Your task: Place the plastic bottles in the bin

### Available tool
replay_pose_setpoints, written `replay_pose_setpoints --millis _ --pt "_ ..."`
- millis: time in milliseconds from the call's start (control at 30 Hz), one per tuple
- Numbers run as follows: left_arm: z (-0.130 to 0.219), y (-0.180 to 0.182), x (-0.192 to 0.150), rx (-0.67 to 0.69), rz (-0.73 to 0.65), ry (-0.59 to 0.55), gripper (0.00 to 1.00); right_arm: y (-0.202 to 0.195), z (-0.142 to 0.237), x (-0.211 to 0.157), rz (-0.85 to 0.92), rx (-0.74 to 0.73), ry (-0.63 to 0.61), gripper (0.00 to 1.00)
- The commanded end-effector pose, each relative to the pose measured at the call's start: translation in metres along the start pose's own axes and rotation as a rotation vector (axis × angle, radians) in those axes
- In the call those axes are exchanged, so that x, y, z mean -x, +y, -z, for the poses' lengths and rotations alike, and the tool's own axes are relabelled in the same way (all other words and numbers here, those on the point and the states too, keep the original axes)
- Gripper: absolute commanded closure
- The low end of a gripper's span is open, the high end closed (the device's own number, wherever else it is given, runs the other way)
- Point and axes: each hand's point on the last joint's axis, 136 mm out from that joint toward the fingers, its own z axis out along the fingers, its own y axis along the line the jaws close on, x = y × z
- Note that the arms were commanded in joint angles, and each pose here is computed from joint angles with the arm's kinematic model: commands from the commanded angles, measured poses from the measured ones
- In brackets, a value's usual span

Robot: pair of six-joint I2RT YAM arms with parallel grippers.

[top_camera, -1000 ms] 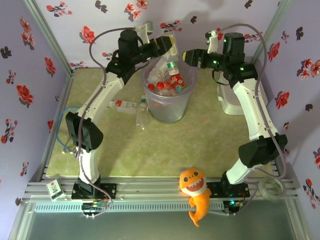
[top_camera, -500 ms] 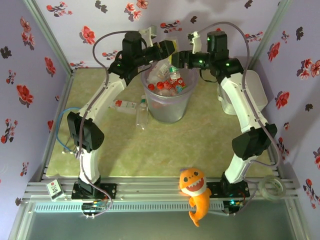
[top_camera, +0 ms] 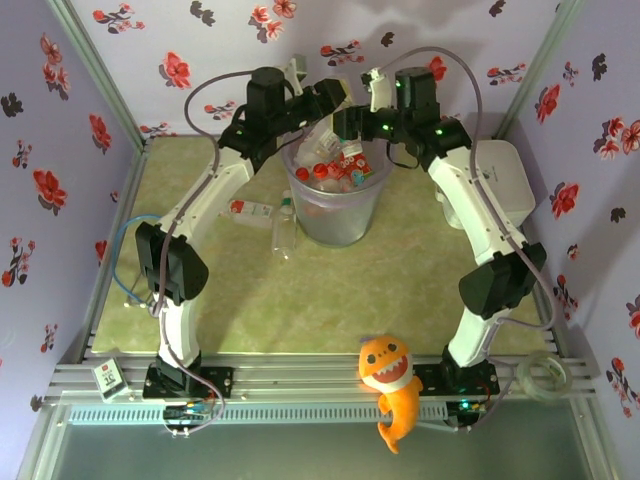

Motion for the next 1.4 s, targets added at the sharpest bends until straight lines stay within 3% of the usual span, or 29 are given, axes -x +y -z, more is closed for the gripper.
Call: replay_pose_setpoints --millis 0,367,500,733,1033,1233,1367 --pt "0.002 -0.039 0.003 -0.122 0.002 -0.041 0.52 0.016 -0.02 -0.011 -0.021 0.062 0.017 0.41" --pt "0.014 -0.039 0.004 -0.103 -0.069 -0.056 0.15 0.006 -0.006 -0.016 -0.035 0.01 -0.009 0.46" --pt "0.017 -0.034 0.008 -0.088 -0.078 -0.066 0.09 -0.012 0.006 -0.021 -0.048 -0.046 -0.017 0.45" --pt "0.02 -0.028 0.015 -0.07 -0.091 -0.085 0.08 -0.047 0.024 -0.018 -0.048 -0.145 -0.06 0.45" --pt "0.058 -0.03 0.041 -0.019 -0.16 -0.169 0.1 -0.068 0.009 -0.023 0.043 -0.181 -0.064 0.42" --pt "0.096 0.013 0.048 0.186 -0.248 -0.202 0.13 -0.071 0.006 -0.037 0.092 -0.184 -0.022 0.3" --pt "0.11 0.052 0.039 0.338 -0.291 -0.179 0.14 -0.057 0.019 -0.027 0.105 -0.169 -0.032 0.24"
